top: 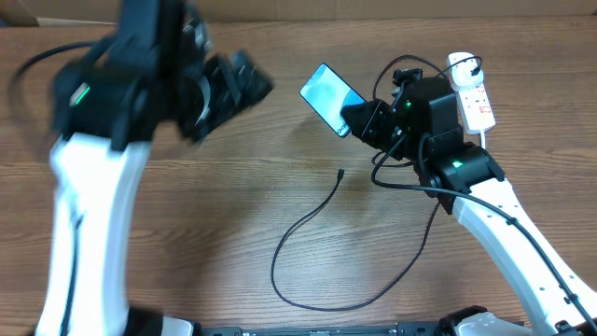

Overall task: Plug charger to phone and switch on socket
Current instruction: 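Open the left gripper and swing it around to the phone's other end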

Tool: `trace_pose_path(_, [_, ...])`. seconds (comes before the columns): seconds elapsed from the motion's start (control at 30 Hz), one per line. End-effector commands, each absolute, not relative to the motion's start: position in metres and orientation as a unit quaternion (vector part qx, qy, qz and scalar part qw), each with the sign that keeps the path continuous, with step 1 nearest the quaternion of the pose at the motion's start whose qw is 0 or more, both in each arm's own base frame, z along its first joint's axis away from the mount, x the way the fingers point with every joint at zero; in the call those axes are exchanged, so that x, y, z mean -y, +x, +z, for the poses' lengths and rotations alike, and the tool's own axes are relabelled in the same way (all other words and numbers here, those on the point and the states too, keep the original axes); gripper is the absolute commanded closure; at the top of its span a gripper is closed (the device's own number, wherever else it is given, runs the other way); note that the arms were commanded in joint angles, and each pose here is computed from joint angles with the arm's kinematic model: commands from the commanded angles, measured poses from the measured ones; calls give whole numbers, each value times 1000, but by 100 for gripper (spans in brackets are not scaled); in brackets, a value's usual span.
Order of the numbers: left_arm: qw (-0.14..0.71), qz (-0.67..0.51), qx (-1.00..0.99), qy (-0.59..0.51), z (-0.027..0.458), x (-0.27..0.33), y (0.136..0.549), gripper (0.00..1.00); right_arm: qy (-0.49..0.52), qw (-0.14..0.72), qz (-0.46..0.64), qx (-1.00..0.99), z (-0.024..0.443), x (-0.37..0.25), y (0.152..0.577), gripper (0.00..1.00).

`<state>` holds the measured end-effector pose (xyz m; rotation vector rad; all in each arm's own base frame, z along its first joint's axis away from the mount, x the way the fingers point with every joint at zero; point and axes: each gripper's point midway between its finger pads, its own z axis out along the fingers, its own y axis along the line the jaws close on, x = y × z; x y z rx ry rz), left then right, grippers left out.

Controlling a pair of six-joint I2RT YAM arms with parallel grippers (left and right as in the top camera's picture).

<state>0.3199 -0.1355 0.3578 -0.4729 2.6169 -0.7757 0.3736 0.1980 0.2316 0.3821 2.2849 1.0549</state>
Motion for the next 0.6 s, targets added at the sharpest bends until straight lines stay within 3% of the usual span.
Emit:
trace_pose_path(0.0, [219, -160, -948, -165, 355, 95, 292, 14, 133, 278, 462, -832, 260, -211, 371, 96])
trace_pose_path(0.07, [196, -154, -957, -148, 350, 94, 270, 16, 129, 264, 498, -816, 273, -218, 369, 96])
trace_pose_path(0.2, [192, -156, -959, -141, 342, 100, 268, 15, 120, 240, 543, -795, 289, -230, 363, 96])
trace_pose_path(0.53, [197, -202, -929, -238, 308, 126, 315, 11, 136, 199, 590, -770, 307, -238, 357, 96])
trace_pose_path(0.57, [202, -213, -921, -256, 309, 128, 321, 5, 145, 194, 595, -767, 309, -238, 358, 96])
